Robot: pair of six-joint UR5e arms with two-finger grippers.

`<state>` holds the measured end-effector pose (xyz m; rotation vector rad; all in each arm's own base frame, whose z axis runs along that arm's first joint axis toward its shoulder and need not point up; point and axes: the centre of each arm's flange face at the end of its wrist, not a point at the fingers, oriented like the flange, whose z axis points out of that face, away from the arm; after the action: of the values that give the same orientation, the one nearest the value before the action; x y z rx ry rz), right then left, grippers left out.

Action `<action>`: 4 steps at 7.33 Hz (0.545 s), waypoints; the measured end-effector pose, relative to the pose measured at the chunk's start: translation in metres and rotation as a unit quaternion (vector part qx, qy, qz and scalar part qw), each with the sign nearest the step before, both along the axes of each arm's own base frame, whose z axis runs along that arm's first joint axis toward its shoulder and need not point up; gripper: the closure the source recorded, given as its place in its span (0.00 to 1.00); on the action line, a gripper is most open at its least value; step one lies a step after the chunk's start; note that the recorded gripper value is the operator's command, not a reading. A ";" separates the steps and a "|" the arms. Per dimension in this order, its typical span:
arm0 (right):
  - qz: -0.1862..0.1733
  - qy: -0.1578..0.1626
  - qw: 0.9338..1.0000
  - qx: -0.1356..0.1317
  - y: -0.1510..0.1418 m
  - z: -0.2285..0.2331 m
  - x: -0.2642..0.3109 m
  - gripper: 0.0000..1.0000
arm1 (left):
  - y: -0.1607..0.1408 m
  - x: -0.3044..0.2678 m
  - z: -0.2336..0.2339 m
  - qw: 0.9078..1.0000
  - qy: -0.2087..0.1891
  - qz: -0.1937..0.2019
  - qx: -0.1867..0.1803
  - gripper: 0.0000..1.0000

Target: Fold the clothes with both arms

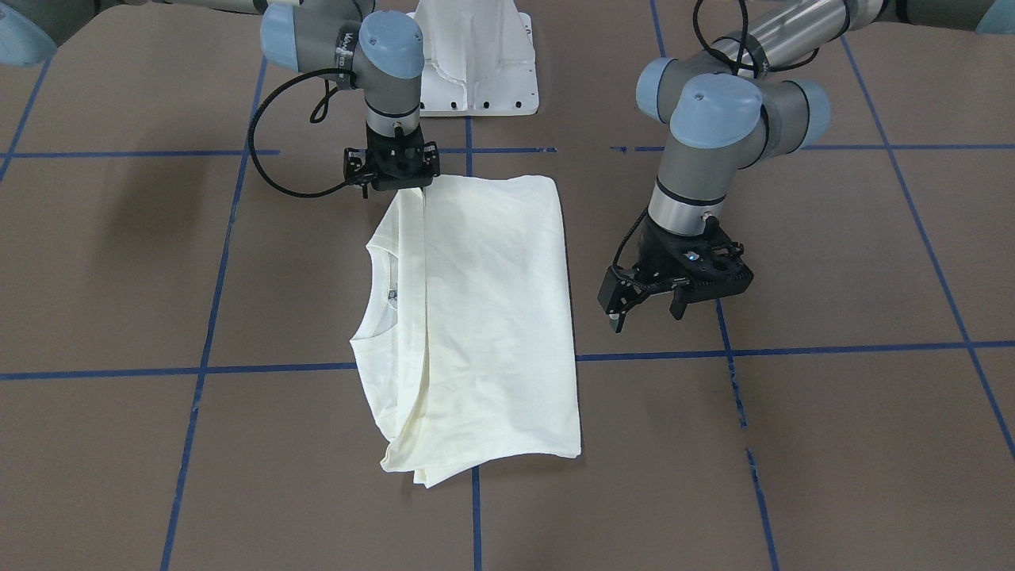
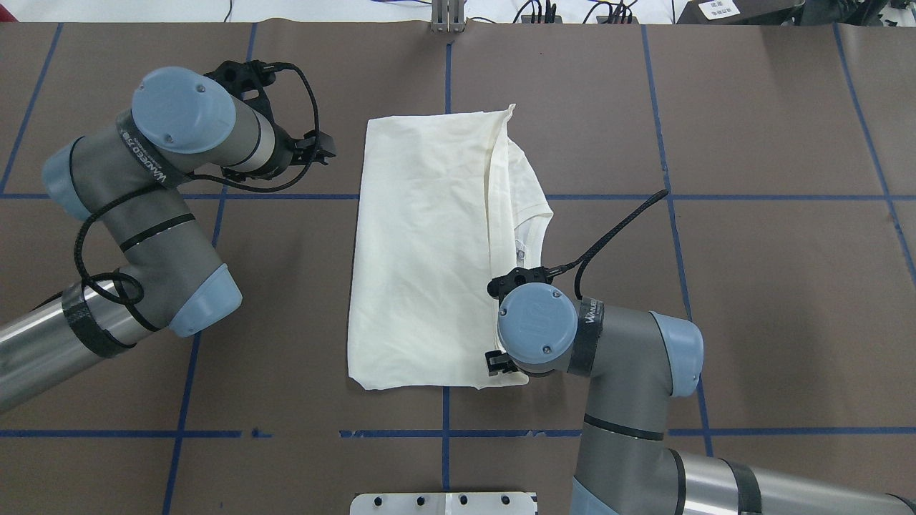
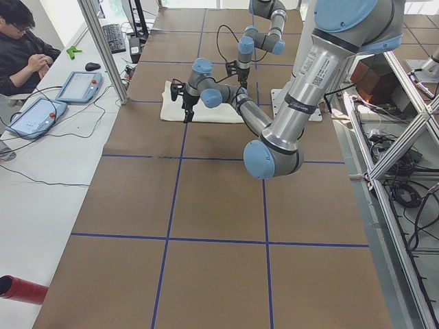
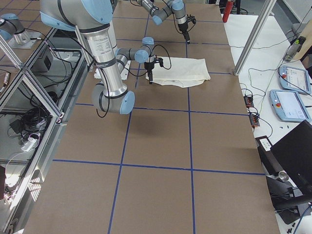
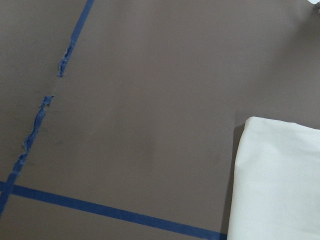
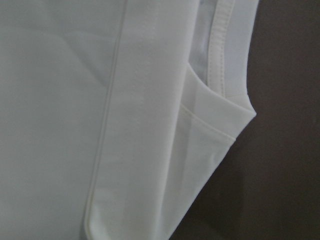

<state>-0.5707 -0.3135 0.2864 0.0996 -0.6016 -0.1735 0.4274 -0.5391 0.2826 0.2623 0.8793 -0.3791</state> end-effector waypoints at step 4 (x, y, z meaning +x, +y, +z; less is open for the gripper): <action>0.011 0.019 1.000 0.000 -0.017 0.031 0.032 0.00 | 0.011 0.016 0.001 1.000 0.006 0.007 -0.007 0.00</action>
<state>-0.5388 -0.3303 0.3176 0.1031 -0.5627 -0.1536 0.4434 -0.5279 0.2839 0.2409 0.8885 -0.3747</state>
